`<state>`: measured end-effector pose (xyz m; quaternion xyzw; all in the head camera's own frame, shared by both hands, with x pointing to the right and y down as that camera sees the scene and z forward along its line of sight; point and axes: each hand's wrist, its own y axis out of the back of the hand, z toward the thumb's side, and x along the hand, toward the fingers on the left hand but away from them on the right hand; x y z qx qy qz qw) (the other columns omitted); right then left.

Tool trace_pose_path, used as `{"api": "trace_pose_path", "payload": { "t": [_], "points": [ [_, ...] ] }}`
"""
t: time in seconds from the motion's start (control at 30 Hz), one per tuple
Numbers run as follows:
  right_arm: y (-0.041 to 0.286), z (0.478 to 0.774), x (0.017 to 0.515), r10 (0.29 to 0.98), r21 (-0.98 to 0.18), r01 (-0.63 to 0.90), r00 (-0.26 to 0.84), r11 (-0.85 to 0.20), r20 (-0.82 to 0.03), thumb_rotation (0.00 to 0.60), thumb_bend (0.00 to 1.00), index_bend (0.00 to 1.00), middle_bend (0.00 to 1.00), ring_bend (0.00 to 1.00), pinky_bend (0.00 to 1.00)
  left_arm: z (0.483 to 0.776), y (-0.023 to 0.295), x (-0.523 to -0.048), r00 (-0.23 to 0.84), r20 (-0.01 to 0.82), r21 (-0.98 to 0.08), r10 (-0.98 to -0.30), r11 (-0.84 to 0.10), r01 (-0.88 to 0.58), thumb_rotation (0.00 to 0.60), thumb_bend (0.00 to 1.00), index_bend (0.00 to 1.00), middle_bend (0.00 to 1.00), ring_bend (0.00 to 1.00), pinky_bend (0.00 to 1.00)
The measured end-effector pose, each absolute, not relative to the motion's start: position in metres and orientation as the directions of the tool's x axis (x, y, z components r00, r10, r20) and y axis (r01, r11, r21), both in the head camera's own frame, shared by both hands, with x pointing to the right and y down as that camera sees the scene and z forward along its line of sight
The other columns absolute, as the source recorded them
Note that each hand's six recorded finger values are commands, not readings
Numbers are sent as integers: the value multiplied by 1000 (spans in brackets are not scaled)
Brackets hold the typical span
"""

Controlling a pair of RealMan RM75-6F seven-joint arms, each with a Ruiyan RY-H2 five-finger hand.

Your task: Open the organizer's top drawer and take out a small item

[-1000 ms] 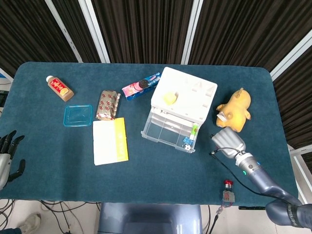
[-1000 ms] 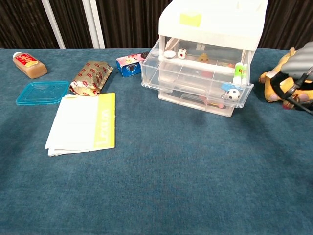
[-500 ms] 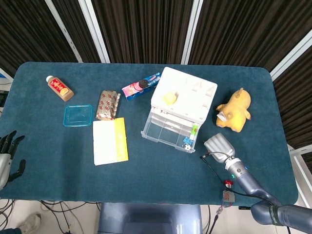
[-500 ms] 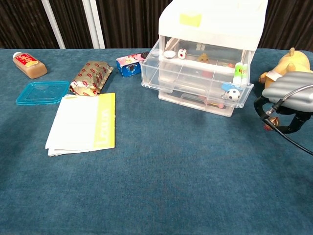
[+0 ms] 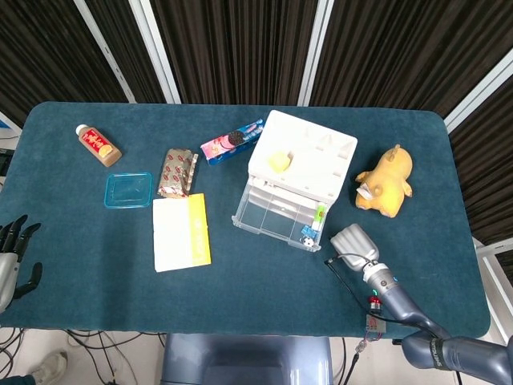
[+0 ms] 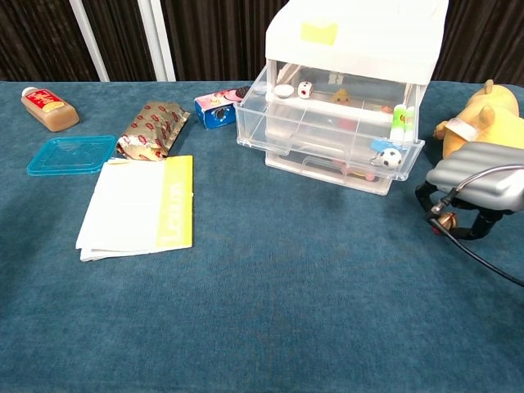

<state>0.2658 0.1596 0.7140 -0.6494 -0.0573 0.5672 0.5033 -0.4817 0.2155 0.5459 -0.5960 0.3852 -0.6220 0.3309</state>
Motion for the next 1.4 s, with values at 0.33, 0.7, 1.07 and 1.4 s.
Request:
{"api": "trace_pose_path", "payload": {
  "t": [0.33,0.7,1.07,1.4],
  "points": [
    [160,717,264,655,-723,-504,347,-473,-671,600,348,485,1000,1000,1000,546,216,-482,-71,489,-872,-869,-487,-47,600,474,99,0,0,0],
    [162,714,270,650,-701,-527,322,-481,-688,600,349,326,1000,1000,1000,547,216,-482,-70,490,-872,-869,-488,-45,600,473,100,0,0,0],
    [146,695,286,702,-714,-539,282,-448,-654,600,315,281,1000,1000,1000,547,216,-482,-71,490,-872,-869,-488,-44,600,473,100,0,0,0],
    [116,630,362,804,-735,-474,88,-485,-588,600,310,251,905,954,992,545,215,-480,-64,482,-876,-874,-481,-43,600,473,100,0,0,0]
  ]
}}
